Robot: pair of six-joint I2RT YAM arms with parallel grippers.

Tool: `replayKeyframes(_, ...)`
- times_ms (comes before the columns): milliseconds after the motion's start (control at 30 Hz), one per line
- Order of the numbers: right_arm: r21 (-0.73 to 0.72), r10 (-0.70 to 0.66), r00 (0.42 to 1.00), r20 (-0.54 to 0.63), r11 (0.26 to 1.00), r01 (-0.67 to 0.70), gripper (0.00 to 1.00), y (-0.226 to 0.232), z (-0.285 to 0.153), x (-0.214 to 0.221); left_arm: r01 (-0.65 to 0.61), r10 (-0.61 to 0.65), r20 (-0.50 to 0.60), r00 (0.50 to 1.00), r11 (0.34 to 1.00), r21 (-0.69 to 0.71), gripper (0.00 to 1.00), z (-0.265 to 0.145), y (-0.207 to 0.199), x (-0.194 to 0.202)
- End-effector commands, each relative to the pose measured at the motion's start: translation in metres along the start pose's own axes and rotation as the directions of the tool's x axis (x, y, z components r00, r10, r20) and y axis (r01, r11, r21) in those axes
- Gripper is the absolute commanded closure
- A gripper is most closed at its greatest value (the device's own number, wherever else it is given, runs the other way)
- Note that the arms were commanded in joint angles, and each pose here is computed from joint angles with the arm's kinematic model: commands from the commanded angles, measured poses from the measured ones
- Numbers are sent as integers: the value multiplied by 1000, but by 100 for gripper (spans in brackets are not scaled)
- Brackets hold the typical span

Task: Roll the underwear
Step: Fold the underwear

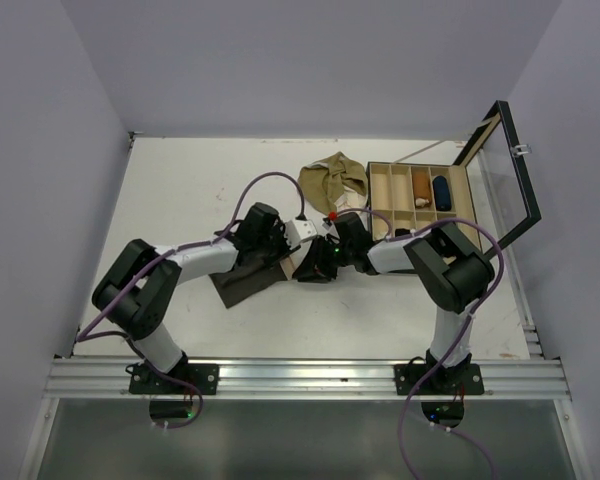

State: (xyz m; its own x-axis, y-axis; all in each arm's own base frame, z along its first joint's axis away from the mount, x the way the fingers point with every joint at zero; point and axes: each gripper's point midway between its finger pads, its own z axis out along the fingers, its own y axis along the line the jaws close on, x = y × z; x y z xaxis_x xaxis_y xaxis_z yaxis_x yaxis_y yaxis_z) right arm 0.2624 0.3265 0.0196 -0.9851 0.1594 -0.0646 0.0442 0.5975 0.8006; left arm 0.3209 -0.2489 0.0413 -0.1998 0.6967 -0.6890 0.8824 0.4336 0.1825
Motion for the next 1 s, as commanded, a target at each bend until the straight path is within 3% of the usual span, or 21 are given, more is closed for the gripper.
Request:
replayKeyframes(0, 66, 50, 999, 9, 997, -51, 67, -23, 7, -3, -35, 36, 33, 999, 999, -41, 71, 6, 14, -17)
replayKeyframes(133, 98, 65, 998, 11, 993, -66, 73, -33, 10, -3, -40, 41, 26, 999, 999, -27, 76, 7, 12, -16)
replayKeyframes(167, 103, 68, 998, 9, 992, -69, 74, -34, 10, -2, -40, 41, 26, 999, 999, -29, 83, 7, 13, -16)
replayKeyframes(333, 148, 70, 997, 9, 986, -71, 78, -46, 10, -3, -39, 39, 7, 999, 999, -22, 99, 2, 11, -14)
replayKeyframes(967, 166, 48, 998, 39, 985, -54, 89, -49, 2, -10, -18, 11, 68, 998, 995, 101, 100, -36, -19, -33)
